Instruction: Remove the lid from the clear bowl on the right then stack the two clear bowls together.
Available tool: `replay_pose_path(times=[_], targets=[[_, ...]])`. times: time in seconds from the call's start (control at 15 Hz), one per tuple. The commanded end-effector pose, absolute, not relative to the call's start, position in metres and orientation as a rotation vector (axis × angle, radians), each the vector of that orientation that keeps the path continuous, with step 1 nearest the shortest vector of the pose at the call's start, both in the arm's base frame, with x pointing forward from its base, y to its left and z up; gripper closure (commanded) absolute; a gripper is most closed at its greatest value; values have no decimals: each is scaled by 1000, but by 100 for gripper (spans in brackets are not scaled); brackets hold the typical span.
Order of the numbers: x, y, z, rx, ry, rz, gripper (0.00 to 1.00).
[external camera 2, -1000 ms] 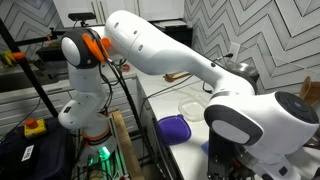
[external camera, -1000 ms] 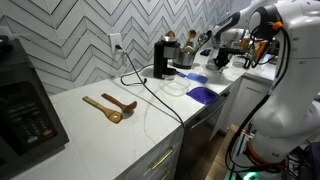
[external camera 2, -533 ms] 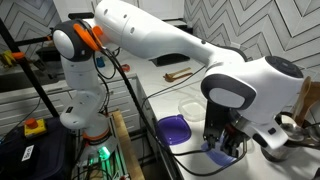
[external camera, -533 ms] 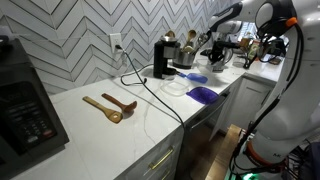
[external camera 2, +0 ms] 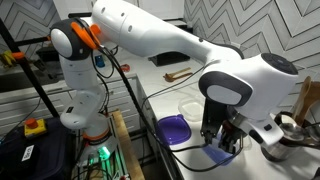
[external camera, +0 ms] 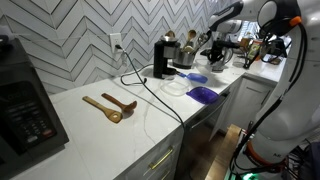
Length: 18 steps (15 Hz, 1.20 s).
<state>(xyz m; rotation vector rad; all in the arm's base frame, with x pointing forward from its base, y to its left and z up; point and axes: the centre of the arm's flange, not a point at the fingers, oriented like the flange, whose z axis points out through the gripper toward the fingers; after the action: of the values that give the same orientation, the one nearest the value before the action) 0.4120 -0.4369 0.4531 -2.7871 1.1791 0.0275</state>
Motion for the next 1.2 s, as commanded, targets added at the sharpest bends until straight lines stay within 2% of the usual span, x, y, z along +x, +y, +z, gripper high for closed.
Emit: replay_pose_path(times=[0.0, 0.4, 0.87, 1.13], targets=[[416, -425, 449, -2787, 1193, -5, 98], [433, -354, 429, -2709, 1249, -157, 98], [437, -291, 449, -2563, 1472, -403, 98], [442, -266, 459, -2462, 1589, -357, 98]])
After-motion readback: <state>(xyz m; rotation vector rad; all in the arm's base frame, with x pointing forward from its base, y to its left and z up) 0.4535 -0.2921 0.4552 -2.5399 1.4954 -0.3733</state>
